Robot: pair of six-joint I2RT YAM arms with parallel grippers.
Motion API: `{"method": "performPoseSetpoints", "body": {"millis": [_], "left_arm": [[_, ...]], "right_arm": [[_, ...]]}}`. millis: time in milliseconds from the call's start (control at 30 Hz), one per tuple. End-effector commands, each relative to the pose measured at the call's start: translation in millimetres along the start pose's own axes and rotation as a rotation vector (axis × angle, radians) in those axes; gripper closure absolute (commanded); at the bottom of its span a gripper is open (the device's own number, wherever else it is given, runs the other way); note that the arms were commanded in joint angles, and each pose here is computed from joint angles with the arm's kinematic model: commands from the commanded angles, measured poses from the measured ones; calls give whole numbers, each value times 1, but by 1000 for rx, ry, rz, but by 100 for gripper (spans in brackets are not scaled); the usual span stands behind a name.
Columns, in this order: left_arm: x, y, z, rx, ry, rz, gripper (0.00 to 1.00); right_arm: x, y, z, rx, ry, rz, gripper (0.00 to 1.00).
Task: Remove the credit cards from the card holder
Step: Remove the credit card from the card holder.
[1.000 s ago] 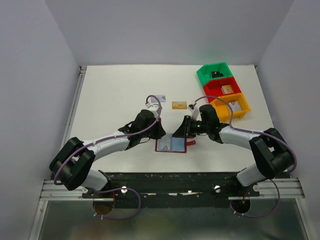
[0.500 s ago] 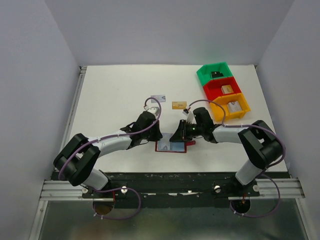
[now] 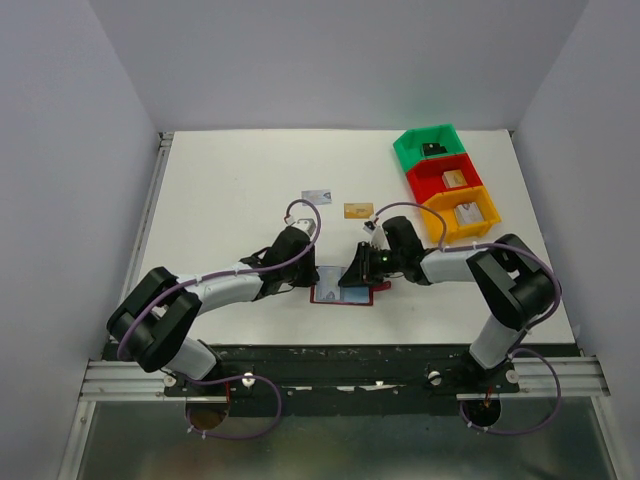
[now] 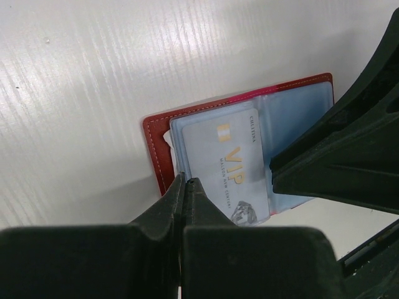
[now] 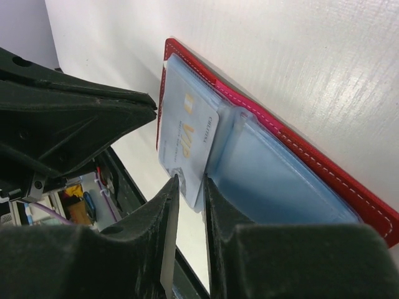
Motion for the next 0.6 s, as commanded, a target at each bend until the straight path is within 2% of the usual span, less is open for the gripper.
{"method": "performPoseSetpoints", "body": {"millis": [0,333,567], "left_arm": [[-3,3,9,-7,-50,1,100],[-5,5,10,-11,-50,2,100],[-15,-9,-1,-1,21,-88,100]], "right_arm": [[6,-2,-6,-4,36,-7,70],[4,3,-12,-5,59,-10,67],[-4,-7,7,-33,21,-48,66]]}}
Point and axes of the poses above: each gripper's point midway between its finger pads, its own x axis out along the fingers, its own z axis along the line the jaws close on, y = z × x, the point moved 5 cm from there along -x, back along the fingers, and after that the axes turned 1 degree about -x, right-handed, at the moved point
